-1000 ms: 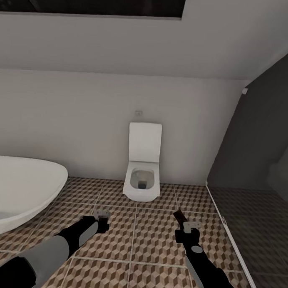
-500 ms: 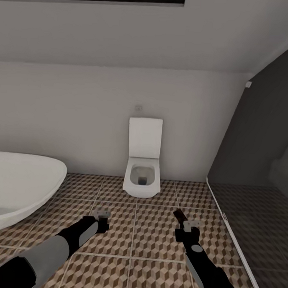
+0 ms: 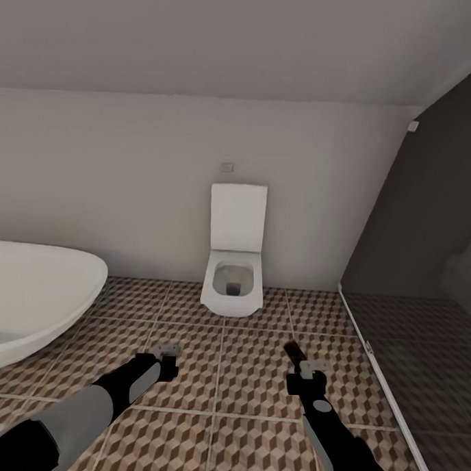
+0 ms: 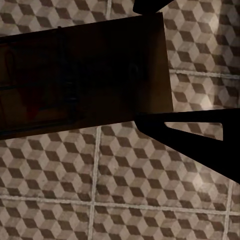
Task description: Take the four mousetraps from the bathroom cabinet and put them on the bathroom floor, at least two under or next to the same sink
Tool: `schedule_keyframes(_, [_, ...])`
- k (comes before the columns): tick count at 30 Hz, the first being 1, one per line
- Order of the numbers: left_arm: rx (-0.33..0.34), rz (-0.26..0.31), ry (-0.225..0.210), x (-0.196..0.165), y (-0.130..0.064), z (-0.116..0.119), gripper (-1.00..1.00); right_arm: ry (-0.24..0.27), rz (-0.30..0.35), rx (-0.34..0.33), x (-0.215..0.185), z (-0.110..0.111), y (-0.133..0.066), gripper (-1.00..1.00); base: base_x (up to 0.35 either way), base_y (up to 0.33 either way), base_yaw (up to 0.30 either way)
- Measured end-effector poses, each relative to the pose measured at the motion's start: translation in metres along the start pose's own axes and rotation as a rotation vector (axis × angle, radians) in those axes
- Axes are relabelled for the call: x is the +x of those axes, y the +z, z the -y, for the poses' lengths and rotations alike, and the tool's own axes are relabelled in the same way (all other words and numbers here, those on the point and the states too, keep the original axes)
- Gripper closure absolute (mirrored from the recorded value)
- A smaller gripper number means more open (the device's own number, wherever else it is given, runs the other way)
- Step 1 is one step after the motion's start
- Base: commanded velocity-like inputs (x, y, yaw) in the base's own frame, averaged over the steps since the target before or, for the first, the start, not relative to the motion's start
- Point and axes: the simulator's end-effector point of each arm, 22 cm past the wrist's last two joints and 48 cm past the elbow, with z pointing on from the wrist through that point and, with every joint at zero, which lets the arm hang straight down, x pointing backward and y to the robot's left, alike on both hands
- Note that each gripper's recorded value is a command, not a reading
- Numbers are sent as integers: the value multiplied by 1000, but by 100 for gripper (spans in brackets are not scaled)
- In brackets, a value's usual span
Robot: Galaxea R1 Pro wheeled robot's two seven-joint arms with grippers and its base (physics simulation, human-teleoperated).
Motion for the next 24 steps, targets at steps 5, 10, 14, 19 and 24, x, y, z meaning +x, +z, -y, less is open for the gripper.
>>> schedule_keyframes(5, [0, -8, 1, 7, 10, 1, 100, -1, -8, -1, 10, -1, 7, 100, 0, 0, 0])
schedule_keyframes(10, [0, -16, 1, 14, 21, 1, 100, -2, -15, -2, 21, -2, 13, 100, 0, 0, 0])
schedule_keyframes(14, [-1, -22, 1, 19, 29, 1, 100, -7, -22, 2, 30, 1, 19, 100, 0, 0, 0])
schedule_keyframes(19, [-1, -30, 2, 27, 40, 2, 100, -19, -30, 14, 43, 16, 27, 100, 0, 0, 0])
schedule_keyframes(24, [-1, -37, 3, 34, 51, 2, 100, -34, -35, -34, 54, 18, 34, 100, 0, 0, 0])
